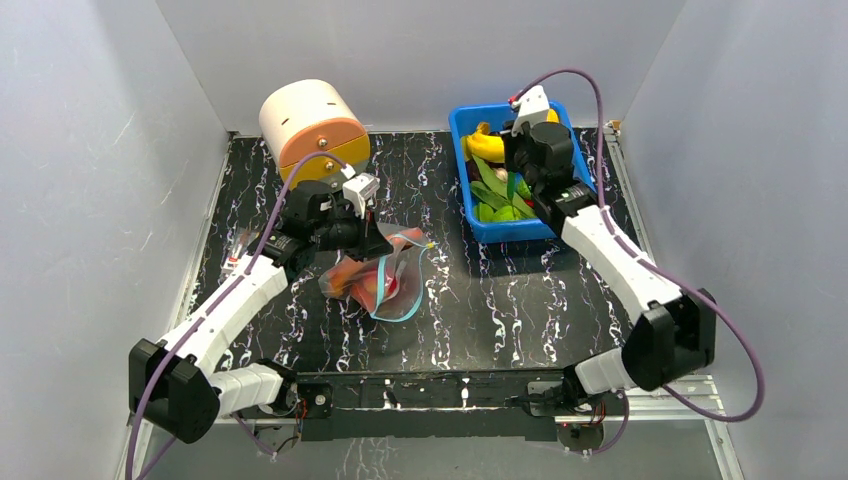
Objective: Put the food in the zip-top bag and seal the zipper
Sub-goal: Pick up the fake vegetable from the bin, then place the fake vegetable in the zipper food storage bag.
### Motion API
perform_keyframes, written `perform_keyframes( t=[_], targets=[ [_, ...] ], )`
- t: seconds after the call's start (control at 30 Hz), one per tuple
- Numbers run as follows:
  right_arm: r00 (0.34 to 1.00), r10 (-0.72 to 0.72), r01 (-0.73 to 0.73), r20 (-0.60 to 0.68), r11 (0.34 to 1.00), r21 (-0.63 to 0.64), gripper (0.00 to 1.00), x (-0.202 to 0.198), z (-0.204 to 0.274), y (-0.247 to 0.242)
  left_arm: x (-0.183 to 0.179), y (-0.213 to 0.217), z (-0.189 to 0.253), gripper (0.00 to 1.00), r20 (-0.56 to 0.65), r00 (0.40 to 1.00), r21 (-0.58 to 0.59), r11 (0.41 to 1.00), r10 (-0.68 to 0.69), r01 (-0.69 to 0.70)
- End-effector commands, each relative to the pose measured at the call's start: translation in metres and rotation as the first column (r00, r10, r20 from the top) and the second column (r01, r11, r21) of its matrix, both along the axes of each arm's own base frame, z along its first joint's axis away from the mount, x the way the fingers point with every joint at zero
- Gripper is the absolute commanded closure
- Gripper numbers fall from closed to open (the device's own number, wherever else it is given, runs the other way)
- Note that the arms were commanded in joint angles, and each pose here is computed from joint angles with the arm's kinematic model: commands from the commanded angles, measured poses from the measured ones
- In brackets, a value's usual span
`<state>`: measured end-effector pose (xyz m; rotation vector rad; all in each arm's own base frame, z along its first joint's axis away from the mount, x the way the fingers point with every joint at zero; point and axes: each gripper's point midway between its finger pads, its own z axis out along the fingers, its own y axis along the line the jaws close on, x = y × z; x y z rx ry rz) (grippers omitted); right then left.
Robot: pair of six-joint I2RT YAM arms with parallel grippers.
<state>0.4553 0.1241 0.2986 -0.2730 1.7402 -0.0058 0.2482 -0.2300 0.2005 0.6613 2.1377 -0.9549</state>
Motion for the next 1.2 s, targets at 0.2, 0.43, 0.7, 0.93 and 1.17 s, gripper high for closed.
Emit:
perform_keyframes(
  t=[0.2, 0.43, 0.7, 0.93, 1.17],
  targets=[
    [0.979, 0.164, -0.185, 0.121, 0.962, 0.200, 1.00, -0.063, 0.068, 0.031, 0.001, -0.010, 0.034, 1.00, -0.052, 0.998, -0.095, 0.994, 0.044, -0.048],
    [0.917, 0.365, -0.397, 0.163, 0.873, 0.283, 1.00, -0.114, 0.082, 0.078, 0.007, -0.003, 0.039, 1.00, -0.089, 0.987, -0.077, 0.988, 0.130, -0.137],
    [0.781, 0.554, -0.624, 0.289, 0.700, 0.346, 1.00, -0.173, 0.107, 0.126, 0.013, -0.006, 0.049, 1.00, -0.106, 0.981, -0.095, 0.981, 0.160, -0.170],
    [0.679, 0.605, -0.733, 0.416, 0.596, 0.329, 1.00, -0.208, 0.130, 0.136, 0.012, -0.007, 0.052, 1.00, -0.156, 0.969, -0.122, 0.970, 0.191, -0.210],
    [0.641, 0.634, -0.768, 0.434, 0.510, 0.388, 1.00, -0.219, 0.135, 0.152, 0.011, -0.009, 0.059, 1.00, -0.174, 0.963, -0.162, 0.959, 0.204, -0.233]
  ],
)
